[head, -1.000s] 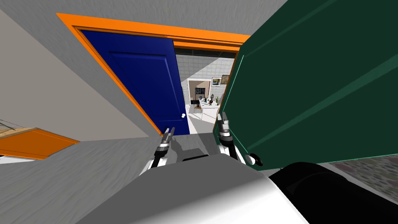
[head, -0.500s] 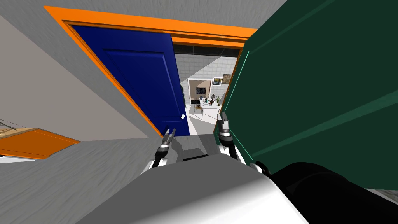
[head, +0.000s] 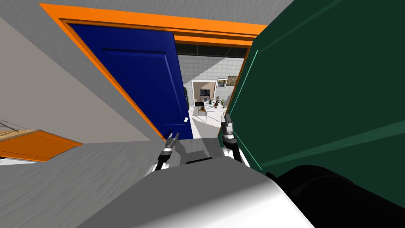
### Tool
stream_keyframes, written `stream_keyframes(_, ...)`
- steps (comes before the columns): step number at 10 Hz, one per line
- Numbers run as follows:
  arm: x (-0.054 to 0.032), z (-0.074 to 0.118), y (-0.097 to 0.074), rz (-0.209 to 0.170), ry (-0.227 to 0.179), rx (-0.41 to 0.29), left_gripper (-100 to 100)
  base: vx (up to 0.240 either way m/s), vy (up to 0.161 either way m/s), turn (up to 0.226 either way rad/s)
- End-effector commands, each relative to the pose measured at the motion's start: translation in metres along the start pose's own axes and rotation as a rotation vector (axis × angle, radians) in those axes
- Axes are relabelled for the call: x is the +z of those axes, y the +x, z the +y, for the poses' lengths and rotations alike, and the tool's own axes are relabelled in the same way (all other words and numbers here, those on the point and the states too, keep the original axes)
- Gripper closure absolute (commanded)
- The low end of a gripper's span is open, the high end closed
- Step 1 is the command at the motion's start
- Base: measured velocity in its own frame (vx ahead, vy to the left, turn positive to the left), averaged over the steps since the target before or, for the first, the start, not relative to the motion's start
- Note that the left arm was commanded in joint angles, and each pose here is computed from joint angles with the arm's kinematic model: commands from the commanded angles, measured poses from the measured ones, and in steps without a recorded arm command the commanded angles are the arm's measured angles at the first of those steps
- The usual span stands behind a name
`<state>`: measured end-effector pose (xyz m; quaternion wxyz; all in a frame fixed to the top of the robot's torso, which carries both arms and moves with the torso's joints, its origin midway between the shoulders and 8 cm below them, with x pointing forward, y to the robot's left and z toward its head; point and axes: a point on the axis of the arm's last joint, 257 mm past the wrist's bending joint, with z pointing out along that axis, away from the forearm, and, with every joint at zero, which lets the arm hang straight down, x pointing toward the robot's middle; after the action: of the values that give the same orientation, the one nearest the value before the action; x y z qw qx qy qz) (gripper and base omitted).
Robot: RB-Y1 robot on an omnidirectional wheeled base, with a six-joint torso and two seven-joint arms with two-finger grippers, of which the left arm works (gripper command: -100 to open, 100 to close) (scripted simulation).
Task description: Pull the door open
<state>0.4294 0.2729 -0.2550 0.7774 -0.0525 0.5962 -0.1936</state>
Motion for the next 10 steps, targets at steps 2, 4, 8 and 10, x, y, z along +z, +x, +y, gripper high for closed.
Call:
stream_keyframes(2,-0.0051,0.007,0.015,0.032,-0.009,0.041,-100,0.098,-0.024,0.032)
stream_keyframes(4,-0.0093,0.013,0.025,0.056,-0.015,0.071,-100,0.11,-0.024,0.028)
stream_keyframes(8,-0.0201,0.026,0.048,0.112,-0.026,0.138,-100,0.107,-0.033,0.034)
stream_keyframes(10,-0.0247,0.031,0.057,0.134,-0.03,0.164,-100,0.122,-0.03,0.026)
